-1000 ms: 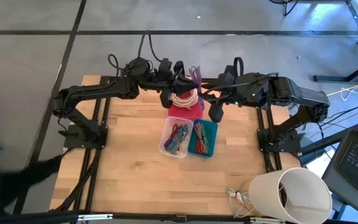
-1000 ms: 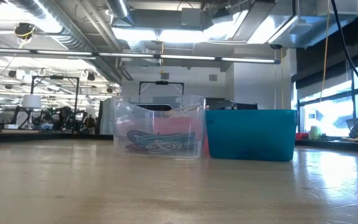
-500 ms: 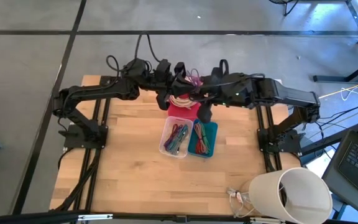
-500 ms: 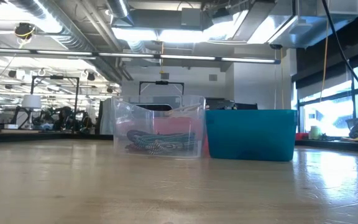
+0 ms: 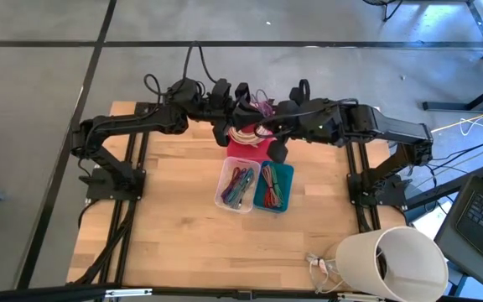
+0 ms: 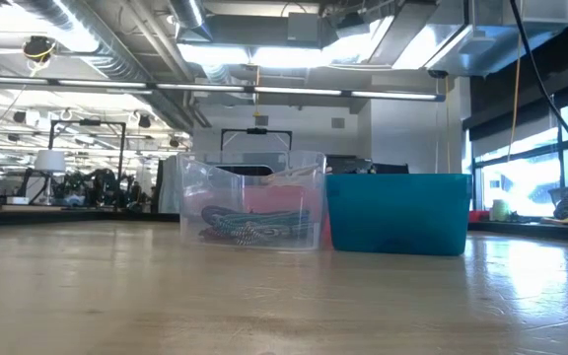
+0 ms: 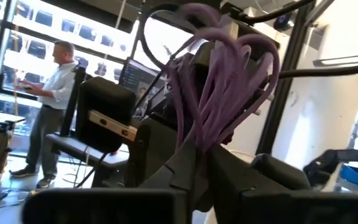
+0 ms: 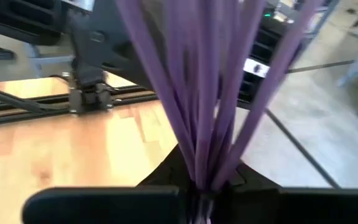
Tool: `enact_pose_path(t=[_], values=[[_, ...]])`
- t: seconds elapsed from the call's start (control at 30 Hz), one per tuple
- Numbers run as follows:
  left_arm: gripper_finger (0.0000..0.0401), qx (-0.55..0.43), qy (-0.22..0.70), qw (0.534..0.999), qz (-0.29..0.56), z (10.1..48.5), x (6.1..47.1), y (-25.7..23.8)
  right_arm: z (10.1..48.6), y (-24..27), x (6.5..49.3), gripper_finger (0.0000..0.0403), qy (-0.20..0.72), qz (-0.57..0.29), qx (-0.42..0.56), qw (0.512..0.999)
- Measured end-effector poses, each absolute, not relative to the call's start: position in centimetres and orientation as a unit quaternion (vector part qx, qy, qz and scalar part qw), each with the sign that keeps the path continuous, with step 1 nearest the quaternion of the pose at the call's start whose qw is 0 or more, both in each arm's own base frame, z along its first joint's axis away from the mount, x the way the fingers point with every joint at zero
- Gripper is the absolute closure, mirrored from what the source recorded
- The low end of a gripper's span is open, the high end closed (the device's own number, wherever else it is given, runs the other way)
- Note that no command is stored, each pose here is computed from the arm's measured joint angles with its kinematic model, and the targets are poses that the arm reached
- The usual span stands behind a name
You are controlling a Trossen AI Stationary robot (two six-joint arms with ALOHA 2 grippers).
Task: Pick & Place USB Port
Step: Put the violet charger cable into the blue bin
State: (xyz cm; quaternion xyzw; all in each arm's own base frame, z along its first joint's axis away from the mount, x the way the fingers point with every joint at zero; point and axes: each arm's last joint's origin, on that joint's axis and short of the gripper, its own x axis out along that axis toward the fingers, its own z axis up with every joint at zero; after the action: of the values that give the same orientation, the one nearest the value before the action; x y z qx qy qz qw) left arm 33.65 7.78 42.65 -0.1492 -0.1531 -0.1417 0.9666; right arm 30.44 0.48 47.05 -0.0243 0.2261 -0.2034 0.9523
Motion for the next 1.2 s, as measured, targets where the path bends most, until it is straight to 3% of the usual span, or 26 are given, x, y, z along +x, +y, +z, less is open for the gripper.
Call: enact_pose_path(t=[0.13,0.43,0.57,0.7,0.87,1.2], values=[[0.0332,-0.151,-0.156,0.967,-0.136,42.7,33.6,7.8,47.0,0.3,30.2,0.0382,0.233,-0.223,-0.035,0.946],[0.0186,-0.163,-0.142,0.968,-0.123,42.5,33.6,7.8,47.5,-0.2,28.5,0.0382,0.255,-0.279,-0.045,0.925],[0.0145,-0.165,-0.137,0.970,-0.113,42.4,33.5,8.4,47.7,-0.3,27.4,0.0382,0.264,-0.310,-0.034,0.913],[0.0129,-0.176,-0.111,0.974,-0.093,42.0,33.3,9.4,47.7,-0.4,26.3,0.0382,0.271,-0.324,0.002,0.906],[0.0129,-0.195,-0.004,0.980,-0.030,41.1,30.9,11.1,45.9,-0.2,25.5,0.0382,0.336,-0.330,0.102,0.876],[0.0132,-0.222,0.175,0.954,0.105,39.4,24.9,13.8,37.2,0.8,28.4,0.0382,0.429,-0.307,0.297,0.796]])
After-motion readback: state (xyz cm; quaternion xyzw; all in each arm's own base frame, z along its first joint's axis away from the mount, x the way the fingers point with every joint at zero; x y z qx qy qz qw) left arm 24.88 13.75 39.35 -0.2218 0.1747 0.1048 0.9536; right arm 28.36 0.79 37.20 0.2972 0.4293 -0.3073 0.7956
